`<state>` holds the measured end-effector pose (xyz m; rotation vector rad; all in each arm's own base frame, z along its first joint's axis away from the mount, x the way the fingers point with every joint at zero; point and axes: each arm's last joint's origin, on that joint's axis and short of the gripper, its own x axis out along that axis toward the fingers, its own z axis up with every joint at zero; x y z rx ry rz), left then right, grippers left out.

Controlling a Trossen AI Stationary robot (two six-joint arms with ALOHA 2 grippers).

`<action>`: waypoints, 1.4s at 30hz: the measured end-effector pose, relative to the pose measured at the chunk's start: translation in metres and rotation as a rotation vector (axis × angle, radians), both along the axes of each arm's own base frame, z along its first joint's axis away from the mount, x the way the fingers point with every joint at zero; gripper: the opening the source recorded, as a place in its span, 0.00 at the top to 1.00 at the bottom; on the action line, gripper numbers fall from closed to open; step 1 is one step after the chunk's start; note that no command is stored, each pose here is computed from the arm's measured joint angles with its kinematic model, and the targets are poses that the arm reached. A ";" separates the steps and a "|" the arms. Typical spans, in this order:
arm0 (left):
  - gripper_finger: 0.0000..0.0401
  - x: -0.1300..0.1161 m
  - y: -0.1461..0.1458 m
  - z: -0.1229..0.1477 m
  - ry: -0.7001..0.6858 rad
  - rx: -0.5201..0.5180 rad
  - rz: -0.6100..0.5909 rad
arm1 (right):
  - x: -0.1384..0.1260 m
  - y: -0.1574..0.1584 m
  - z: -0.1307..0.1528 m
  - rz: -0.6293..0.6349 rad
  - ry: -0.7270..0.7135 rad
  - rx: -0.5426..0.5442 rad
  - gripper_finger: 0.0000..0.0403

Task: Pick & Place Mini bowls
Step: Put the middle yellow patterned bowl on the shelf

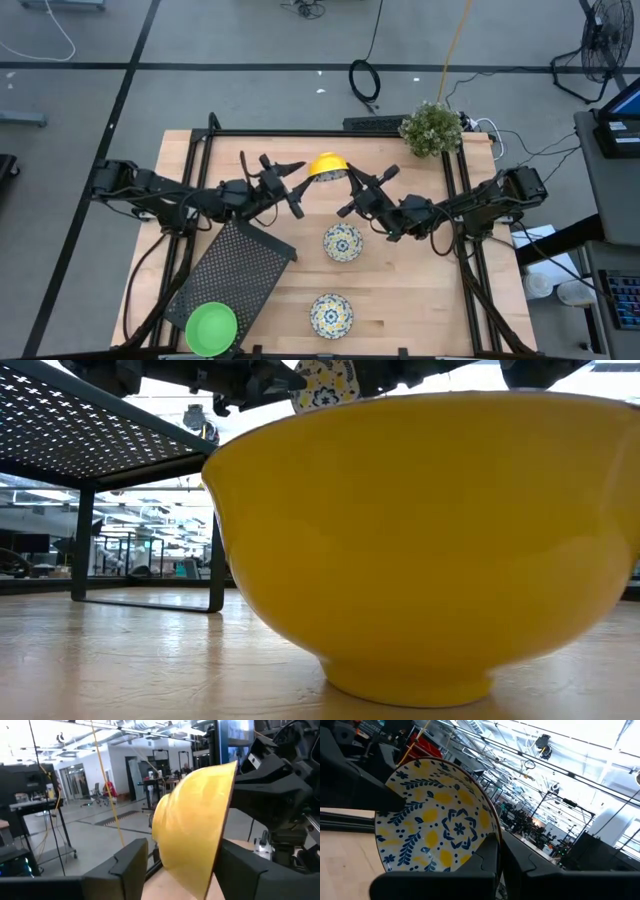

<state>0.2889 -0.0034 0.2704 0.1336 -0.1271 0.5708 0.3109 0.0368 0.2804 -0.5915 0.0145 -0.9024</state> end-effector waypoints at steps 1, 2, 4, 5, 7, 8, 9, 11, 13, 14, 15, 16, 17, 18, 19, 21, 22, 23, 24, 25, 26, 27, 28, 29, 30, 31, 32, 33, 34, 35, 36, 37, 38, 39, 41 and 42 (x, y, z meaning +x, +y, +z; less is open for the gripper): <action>0.50 0.000 0.001 0.000 0.000 -0.002 0.003 | 0.000 0.000 0.000 0.000 0.000 0.000 1.00; 0.52 0.000 0.002 0.000 0.000 -0.001 0.004 | 0.000 0.000 0.000 0.000 -0.001 0.001 1.00; 0.56 0.000 0.003 0.000 0.001 0.002 0.004 | 0.000 0.000 0.000 0.000 -0.001 0.001 1.00; 0.59 0.000 0.003 0.000 0.002 0.002 0.005 | 0.000 0.000 0.000 0.000 -0.001 0.001 1.00; 0.65 0.000 0.004 0.000 0.005 0.002 0.006 | 0.000 0.000 0.000 0.001 -0.001 0.001 1.00; 0.68 0.000 0.004 -0.001 0.007 0.002 0.007 | 0.000 0.000 0.000 0.003 -0.001 0.000 1.00; 0.73 0.000 0.004 -0.001 0.009 0.002 0.008 | 0.000 0.000 0.000 0.005 -0.003 0.002 1.00; 0.82 0.000 0.005 -0.001 0.007 -0.006 0.021 | 0.001 0.000 -0.001 0.023 -0.011 0.011 1.00; 0.92 0.000 0.006 -0.002 0.000 -0.024 0.043 | 0.003 0.002 -0.002 0.066 -0.021 0.020 1.00; 0.95 0.000 0.007 -0.002 -0.007 -0.035 0.045 | 0.003 0.002 -0.002 0.084 -0.028 0.023 1.00; 0.96 0.000 0.007 -0.002 -0.010 -0.040 0.050 | 0.003 0.002 -0.002 0.095 -0.033 0.025 0.99; 0.96 0.000 0.007 -0.002 -0.010 -0.040 0.058 | 0.003 0.003 -0.002 0.104 -0.033 0.024 0.98; 0.96 0.000 0.006 -0.001 -0.007 -0.036 0.070 | 0.003 0.003 -0.002 0.108 -0.034 0.028 0.96; 0.96 -0.001 0.006 -0.001 -0.002 -0.029 0.083 | 0.004 0.003 -0.003 0.110 -0.036 0.036 0.95; 0.96 -0.001 0.006 -0.001 0.004 -0.020 0.095 | 0.004 0.003 -0.004 0.110 -0.031 0.045 0.93; 0.98 -0.005 0.004 0.004 0.011 0.001 0.102 | 0.004 0.003 -0.006 0.107 -0.036 0.068 0.87; 0.98 -0.008 0.002 0.008 0.001 0.006 0.100 | 0.004 0.003 -0.006 0.100 -0.039 0.074 0.85; 0.98 -0.010 0.000 0.012 -0.011 0.006 0.098 | 0.004 0.002 -0.006 0.082 -0.044 0.082 0.82; 0.98 -0.012 -0.001 0.017 -0.012 0.004 0.099 | 0.003 0.002 -0.006 0.067 -0.044 0.084 0.79; 0.98 -0.016 -0.003 0.023 -0.003 0.003 0.100 | 0.003 0.002 -0.006 0.053 -0.042 0.087 0.76; 0.98 -0.020 -0.004 0.026 0.020 0.001 0.110 | 0.003 0.002 -0.006 0.039 -0.038 0.090 0.73; 0.98 -0.023 -0.005 0.032 0.038 -0.005 0.116 | 0.002 0.002 -0.007 0.016 -0.035 0.099 0.70; 0.98 -0.024 -0.008 0.039 0.041 -0.017 0.078 | 0.001 0.001 -0.008 -0.018 -0.030 0.110 0.68; 0.98 -0.027 -0.010 0.046 0.059 -0.029 0.063 | 0.001 0.000 -0.008 -0.036 -0.035 0.117 0.65; 0.98 -0.032 -0.012 0.049 0.100 -0.040 0.047 | 0.001 -0.001 -0.007 -0.047 -0.036 0.118 0.63; 0.98 -0.035 -0.014 0.052 0.144 -0.049 0.039 | 0.001 -0.001 -0.007 -0.055 -0.033 0.118 0.61; 0.98 -0.037 -0.015 0.058 0.161 -0.064 0.036 | 0.000 -0.001 -0.007 -0.062 -0.037 0.122 0.59; 0.98 -0.039 -0.016 0.064 0.176 -0.082 0.026 | 0.000 -0.001 -0.007 -0.069 -0.036 0.125 0.58; 0.98 -0.044 -0.017 0.068 0.208 -0.091 0.030 | 0.000 0.000 -0.007 -0.074 -0.037 0.128 0.57; 0.98 -0.048 -0.018 0.073 0.241 -0.098 0.028 | 0.000 -0.001 -0.007 -0.083 -0.039 0.131 0.56; 0.98 -0.051 -0.020 0.081 0.260 -0.116 0.005 | 0.000 -0.002 -0.007 -0.097 -0.039 0.136 0.56; 0.98 -0.055 -0.021 0.086 0.293 -0.141 -0.026 | -0.001 -0.002 -0.007 -0.104 -0.039 0.136 0.55; 0.98 -0.060 -0.021 0.089 0.353 -0.168 -0.050 | -0.001 -0.002 -0.007 -0.107 -0.035 0.133 0.55; 0.98 -0.065 -0.021 0.090 0.431 -0.196 -0.064 | -0.001 -0.002 -0.006 -0.105 -0.034 0.131 0.56; 0.98 -0.072 -0.020 0.096 0.524 -0.288 -0.093 | -0.001 -0.001 -0.006 -0.100 -0.033 0.129 0.56; 0.98 -0.077 -0.020 0.099 0.564 -0.335 -0.102 | -0.001 -0.001 -0.006 -0.097 -0.033 0.128 0.57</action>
